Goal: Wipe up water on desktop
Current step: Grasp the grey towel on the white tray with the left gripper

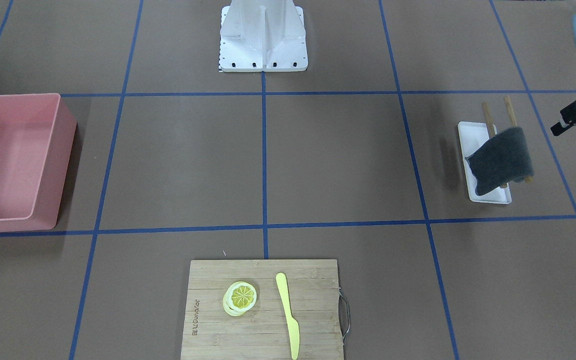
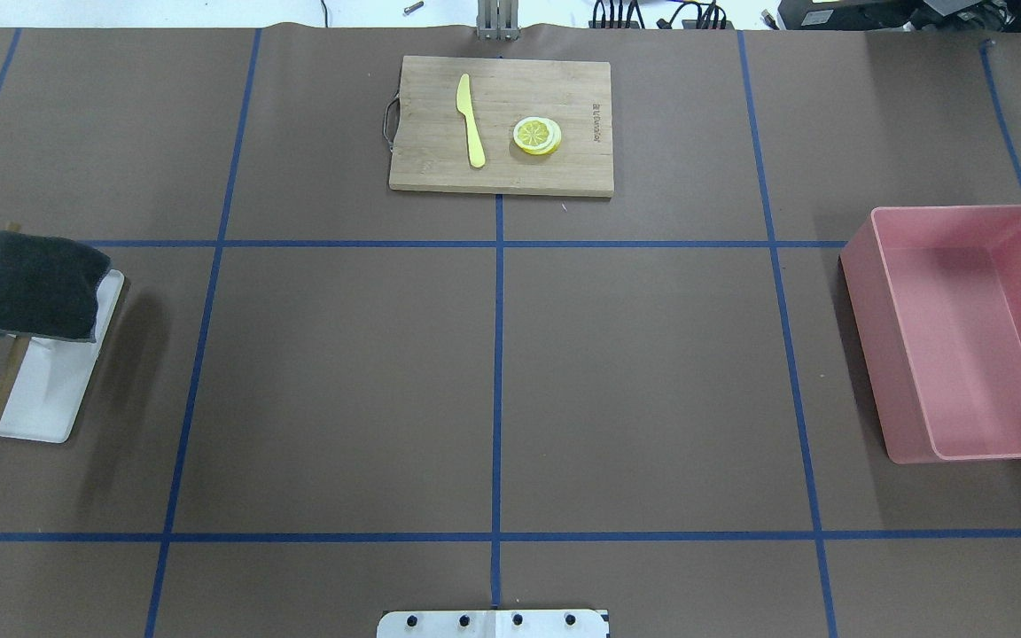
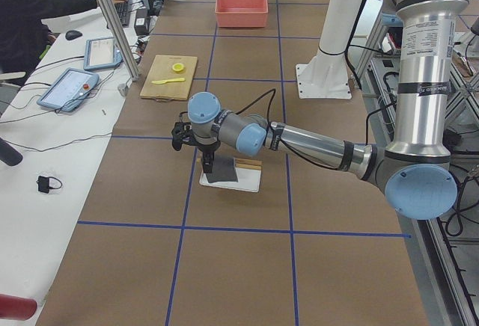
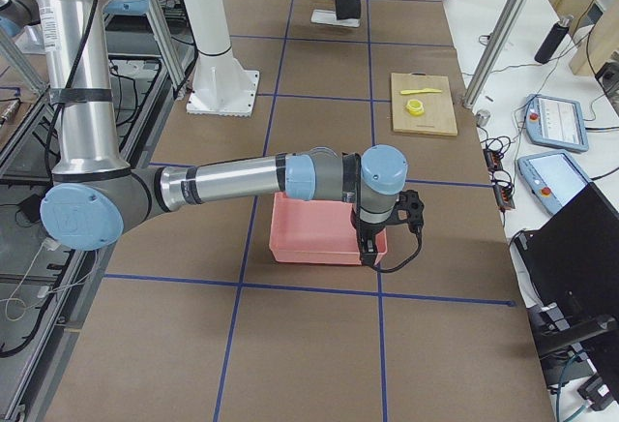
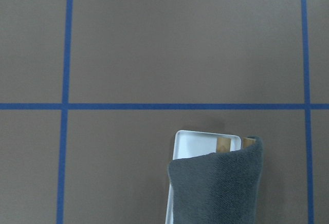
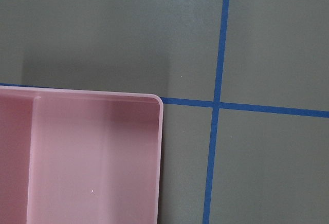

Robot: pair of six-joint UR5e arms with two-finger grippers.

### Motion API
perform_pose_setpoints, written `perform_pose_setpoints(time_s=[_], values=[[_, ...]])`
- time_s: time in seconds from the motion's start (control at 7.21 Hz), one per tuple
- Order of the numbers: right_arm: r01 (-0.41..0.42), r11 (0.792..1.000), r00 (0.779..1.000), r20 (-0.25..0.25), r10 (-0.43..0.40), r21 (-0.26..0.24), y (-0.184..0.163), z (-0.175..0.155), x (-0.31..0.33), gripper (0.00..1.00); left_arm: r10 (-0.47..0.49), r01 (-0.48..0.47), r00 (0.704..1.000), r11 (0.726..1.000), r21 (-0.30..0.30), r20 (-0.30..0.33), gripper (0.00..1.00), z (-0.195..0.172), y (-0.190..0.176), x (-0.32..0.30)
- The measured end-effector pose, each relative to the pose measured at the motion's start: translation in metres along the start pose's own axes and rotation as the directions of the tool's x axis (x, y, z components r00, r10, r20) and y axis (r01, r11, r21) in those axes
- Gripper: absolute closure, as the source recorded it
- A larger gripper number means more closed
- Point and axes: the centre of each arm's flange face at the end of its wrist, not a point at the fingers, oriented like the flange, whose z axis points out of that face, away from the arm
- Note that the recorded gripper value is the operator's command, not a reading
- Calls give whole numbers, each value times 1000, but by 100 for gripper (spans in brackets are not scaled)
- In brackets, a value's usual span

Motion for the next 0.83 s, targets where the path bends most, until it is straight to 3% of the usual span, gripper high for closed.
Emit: perform_pose_setpoints(time_s=[0.42,0.83], values=[[-3,1000,1000,3,3,0,0,0,0,0,9,-10,999,1000,-13,-39,2,43,3,-21],[-1,1000,1000,3,1,3,-2,-1,-2,0,35,-37,998,999,-39,-46,2,63,5,-17]])
